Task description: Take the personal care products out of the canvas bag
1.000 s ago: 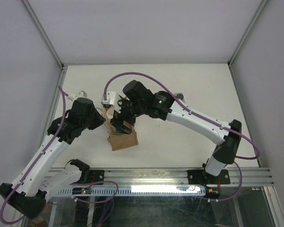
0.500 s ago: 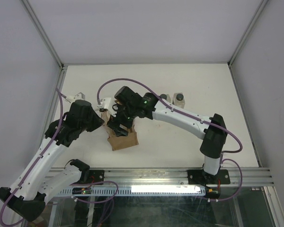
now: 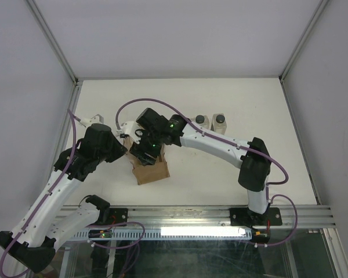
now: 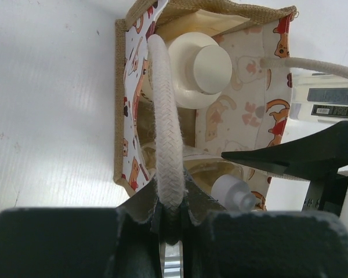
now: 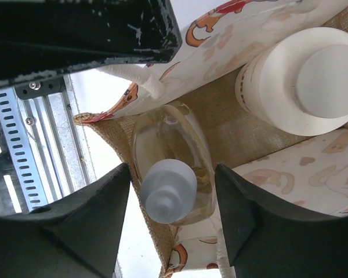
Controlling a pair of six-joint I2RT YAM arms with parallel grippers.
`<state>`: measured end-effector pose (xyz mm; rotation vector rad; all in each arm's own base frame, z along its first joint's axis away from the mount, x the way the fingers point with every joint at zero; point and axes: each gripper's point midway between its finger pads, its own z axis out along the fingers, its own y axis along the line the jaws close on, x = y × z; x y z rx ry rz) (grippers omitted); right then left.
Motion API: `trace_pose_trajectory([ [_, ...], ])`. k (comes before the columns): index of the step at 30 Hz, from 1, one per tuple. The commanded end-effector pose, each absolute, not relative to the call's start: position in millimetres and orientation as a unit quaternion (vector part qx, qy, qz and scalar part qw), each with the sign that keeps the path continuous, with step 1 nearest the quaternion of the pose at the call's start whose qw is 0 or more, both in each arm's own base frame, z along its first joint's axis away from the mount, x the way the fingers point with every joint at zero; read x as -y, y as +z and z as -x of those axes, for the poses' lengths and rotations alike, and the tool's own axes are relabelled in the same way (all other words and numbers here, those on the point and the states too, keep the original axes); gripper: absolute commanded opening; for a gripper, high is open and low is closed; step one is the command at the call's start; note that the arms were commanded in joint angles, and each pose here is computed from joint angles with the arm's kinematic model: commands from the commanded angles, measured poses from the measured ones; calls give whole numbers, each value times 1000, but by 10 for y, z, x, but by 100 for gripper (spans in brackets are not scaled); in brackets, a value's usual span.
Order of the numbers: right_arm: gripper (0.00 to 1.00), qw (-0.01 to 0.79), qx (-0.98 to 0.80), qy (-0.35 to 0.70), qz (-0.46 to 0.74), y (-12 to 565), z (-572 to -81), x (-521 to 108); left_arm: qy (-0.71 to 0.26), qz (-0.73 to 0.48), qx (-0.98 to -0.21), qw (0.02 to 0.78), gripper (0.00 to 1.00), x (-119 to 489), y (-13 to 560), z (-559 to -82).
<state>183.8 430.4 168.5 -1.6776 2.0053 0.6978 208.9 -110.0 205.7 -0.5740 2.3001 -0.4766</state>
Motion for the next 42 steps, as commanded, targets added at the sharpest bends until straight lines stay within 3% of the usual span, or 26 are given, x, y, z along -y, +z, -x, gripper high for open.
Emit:
trace_pose_trajectory([
  [1, 60, 264, -726, 239, 589, 1880, -2038, -4440, -206, 230, -871, 381, 0, 1110, 2239, -2156],
  [4, 60, 255, -728, 253, 584, 1904, -1994, -4468, -207, 229, -872, 381, 0, 1111, 2239, -2153],
  [8, 70, 263, -723, 276, 577, 2034, -1943, -4492, -207, 227, -872, 382, 0, 1109, 2239, -2148],
  [15, 74, 273, -724, 283, 567, 2173, -1974, -4486, -206, 228, -872, 380, 0, 1110, 2227, -2147],
  [42, 72, 228, -702, 223, 637, 1432, -1831, -4339, -203, 228, -871, 385, 0, 1097, 2254, -2164],
])
